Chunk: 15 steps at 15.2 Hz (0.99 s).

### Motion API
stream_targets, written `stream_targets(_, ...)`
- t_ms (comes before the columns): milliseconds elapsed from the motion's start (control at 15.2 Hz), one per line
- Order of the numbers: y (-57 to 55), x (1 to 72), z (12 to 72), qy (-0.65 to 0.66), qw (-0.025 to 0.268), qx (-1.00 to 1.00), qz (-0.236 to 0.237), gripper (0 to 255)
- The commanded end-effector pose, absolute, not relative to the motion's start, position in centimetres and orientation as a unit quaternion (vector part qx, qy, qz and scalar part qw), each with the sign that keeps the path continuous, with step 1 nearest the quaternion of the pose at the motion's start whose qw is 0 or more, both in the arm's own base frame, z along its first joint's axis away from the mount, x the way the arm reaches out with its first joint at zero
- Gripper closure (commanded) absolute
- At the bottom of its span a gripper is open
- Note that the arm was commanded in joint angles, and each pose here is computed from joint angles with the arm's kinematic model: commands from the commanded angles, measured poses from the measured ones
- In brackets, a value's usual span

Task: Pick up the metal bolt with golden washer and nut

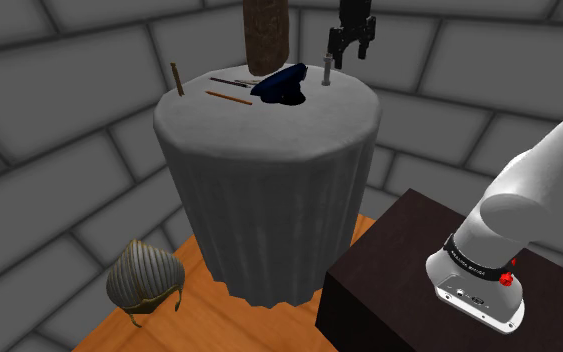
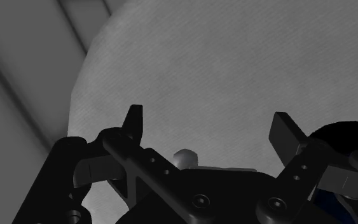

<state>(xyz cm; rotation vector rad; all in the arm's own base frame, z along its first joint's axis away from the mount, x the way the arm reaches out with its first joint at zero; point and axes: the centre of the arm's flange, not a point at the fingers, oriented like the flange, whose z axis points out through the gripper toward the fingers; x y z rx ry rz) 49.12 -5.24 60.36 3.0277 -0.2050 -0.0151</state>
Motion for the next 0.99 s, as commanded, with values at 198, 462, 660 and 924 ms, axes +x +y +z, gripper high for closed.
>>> stream_targets(198,-6.6,55.3,60.8,-0.073,0.077,0.994,0.003,0)
stream_targets(462,-7.3,58.2,60.6,-0.076,0.088,0.993,0.007,0)
stream_targets(660,-7.3,58.2,59.0,-0.076,0.088,0.993,0.007,0)
stream_targets(924,-7.3,58.2,57.1,-0.076,0.088,0.993,0.007,0)
